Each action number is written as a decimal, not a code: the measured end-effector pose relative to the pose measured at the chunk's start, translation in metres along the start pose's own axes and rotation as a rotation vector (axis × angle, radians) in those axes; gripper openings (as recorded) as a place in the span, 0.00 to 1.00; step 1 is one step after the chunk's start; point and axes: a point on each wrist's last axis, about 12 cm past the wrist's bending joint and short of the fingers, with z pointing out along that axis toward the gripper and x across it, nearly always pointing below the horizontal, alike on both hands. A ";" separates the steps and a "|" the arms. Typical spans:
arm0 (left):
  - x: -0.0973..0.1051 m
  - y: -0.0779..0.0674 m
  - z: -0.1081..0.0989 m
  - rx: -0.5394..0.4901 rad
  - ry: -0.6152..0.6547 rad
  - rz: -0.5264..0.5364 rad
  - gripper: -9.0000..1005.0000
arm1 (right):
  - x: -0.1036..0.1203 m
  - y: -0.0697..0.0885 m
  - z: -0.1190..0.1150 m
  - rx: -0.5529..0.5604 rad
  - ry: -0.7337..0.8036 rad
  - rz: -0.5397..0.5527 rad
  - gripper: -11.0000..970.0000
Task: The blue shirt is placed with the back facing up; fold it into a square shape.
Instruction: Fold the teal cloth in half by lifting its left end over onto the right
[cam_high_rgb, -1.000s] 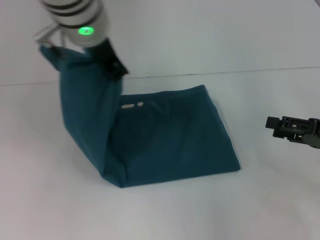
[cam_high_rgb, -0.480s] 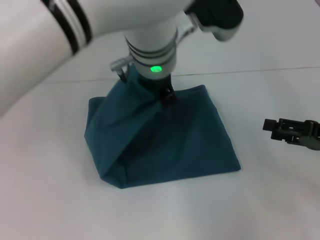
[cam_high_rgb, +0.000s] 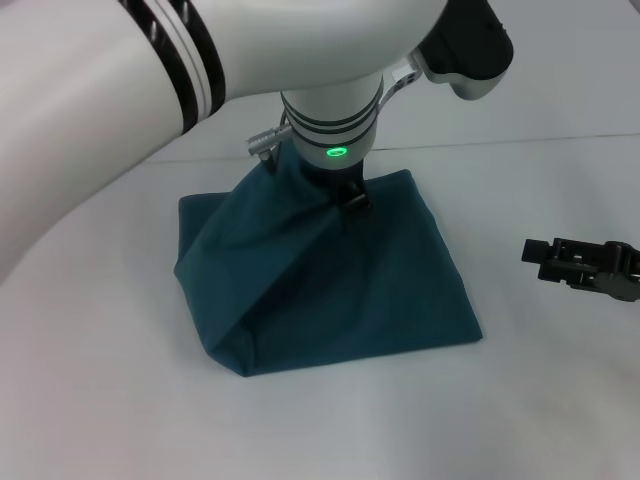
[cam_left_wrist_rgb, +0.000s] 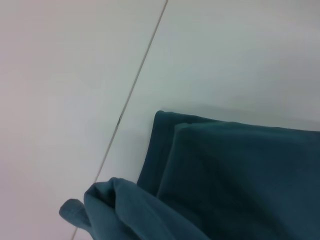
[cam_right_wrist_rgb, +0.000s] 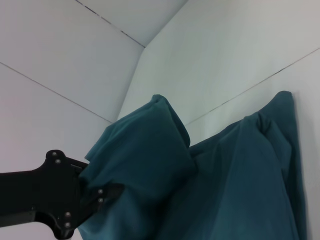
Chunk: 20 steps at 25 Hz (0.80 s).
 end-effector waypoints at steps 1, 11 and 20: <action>0.000 0.000 0.000 -0.001 -0.001 0.001 0.05 | 0.000 0.000 0.000 0.000 0.000 0.000 0.79; -0.007 -0.002 -0.003 -0.007 -0.035 0.015 0.05 | 0.001 -0.001 0.000 0.002 0.000 -0.001 0.79; -0.010 -0.002 -0.010 -0.005 -0.090 0.006 0.11 | 0.001 -0.001 0.000 0.009 0.002 -0.001 0.79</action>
